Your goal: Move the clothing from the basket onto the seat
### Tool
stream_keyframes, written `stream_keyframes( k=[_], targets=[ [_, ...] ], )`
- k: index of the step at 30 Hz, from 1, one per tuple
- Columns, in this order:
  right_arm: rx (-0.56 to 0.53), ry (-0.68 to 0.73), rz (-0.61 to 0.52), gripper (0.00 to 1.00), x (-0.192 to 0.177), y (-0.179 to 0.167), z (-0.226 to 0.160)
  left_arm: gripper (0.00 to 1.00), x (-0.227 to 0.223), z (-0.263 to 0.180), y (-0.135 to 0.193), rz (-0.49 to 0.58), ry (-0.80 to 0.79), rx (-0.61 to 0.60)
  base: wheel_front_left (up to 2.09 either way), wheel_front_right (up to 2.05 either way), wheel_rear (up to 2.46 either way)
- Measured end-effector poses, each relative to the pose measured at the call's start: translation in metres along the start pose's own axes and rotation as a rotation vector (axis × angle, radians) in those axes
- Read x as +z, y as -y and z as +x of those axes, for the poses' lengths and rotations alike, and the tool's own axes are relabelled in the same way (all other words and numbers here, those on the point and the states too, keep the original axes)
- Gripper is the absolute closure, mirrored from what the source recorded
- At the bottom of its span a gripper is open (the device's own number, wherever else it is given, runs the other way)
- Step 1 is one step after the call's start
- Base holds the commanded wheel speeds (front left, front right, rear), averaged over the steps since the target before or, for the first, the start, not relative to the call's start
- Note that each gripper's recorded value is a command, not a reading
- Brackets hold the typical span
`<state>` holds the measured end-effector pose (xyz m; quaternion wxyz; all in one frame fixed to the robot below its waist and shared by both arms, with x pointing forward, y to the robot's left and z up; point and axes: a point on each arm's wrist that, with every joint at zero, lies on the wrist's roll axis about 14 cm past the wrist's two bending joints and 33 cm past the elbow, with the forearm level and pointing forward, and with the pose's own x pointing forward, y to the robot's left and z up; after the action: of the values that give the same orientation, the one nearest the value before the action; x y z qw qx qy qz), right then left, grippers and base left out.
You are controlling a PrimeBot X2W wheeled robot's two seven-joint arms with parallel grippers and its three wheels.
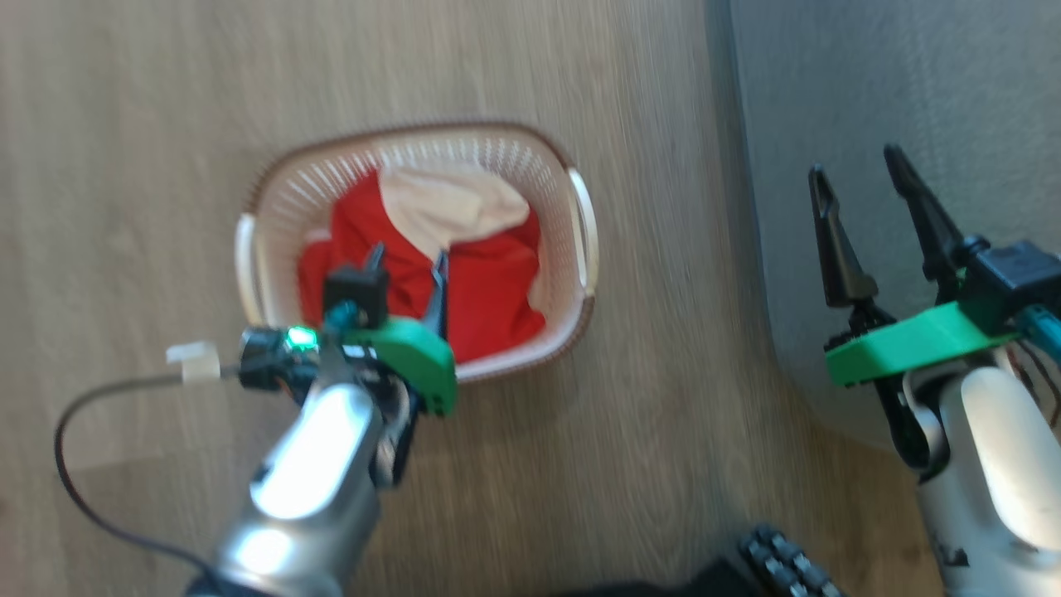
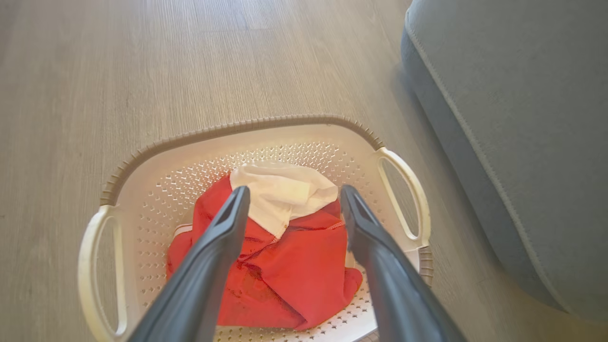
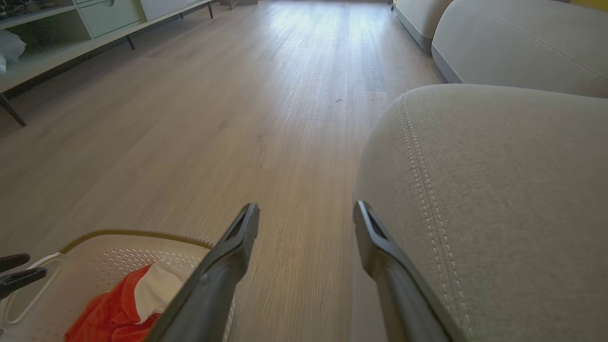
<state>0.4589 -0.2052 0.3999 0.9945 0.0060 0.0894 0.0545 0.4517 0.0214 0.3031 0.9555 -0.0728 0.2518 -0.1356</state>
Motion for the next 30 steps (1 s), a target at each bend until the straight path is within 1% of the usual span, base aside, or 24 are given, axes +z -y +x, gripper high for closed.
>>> stream_keyframes(
  k=[3, 4, 6, 9, 13, 16, 17, 21, 24, 26, 30],
  targets=[
    [-0.007, -0.037, 0.012, 0.0, -0.019, 0.003, 0.01, 0.0, -0.029, 0.026, -0.006, 0.021, -0.087, -0.001, 0.0, 0.0, 0.0],
    [-0.009, -0.074, 0.021, 0.0, -0.036, 0.002, 0.012, 0.0, -0.052, 0.04, -0.007, 0.039, -0.156, -0.016, 0.0, 0.0, 0.0],
    [0.006, -0.12, 0.026, 0.0, -0.054, -0.003, 0.011, 0.0, -0.078, 0.051, -0.006, 0.1, -0.231, -0.054, 0.0, 0.0, 0.0],
    [0.021, -0.161, 0.022, 0.0, -0.072, -0.007, 0.013, 0.0, -0.104, 0.069, -0.013, 0.137, -0.306, -0.052, 0.0, 0.0, 0.0],
    [0.018, -0.188, 0.024, 0.0, -0.087, -0.004, 0.018, 0.0, -0.115, 0.101, -0.014, 0.161, -0.325, -0.054, 0.0, 0.0, 0.0],
    [0.067, -0.216, 0.003, 0.0, -0.099, -0.016, 0.019, 0.0, -0.128, 0.119, -0.013, 0.161, -0.349, -0.075, 0.0, 0.0, 0.0],
    [0.067, -0.226, 0.008, 0.0, -0.104, -0.017, 0.019, 0.0, -0.134, 0.123, -0.015, 0.166, -0.364, -0.078, 0.0, 0.0, 0.0],
    [0.057, -0.259, 0.01, 0.0, -0.119, -0.014, 0.019, 0.0, -0.153, 0.139, -0.027, 0.222, -0.423, -0.093, 0.0, 0.0, 0.0],
    [0.057, -0.265, 0.012, 0.0, -0.125, -0.015, 0.021, 0.0, -0.153, 0.154, -0.033, 0.257, -0.416, -0.088, 0.0, 0.0, 0.0],
    [0.061, -0.268, 0.009, 0.0, -0.128, -0.016, 0.023, 0.0, -0.153, 0.161, -0.038, 0.259, -0.428, -0.059, 0.0, 0.0, 0.0],
    [0.067, -0.267, 0.013, 0.0, -0.131, -0.018, 0.025, 0.0, -0.162, 0.16, -0.042, 0.298, -0.497, -0.058, 0.0, 0.0, 0.0]
  ],
)
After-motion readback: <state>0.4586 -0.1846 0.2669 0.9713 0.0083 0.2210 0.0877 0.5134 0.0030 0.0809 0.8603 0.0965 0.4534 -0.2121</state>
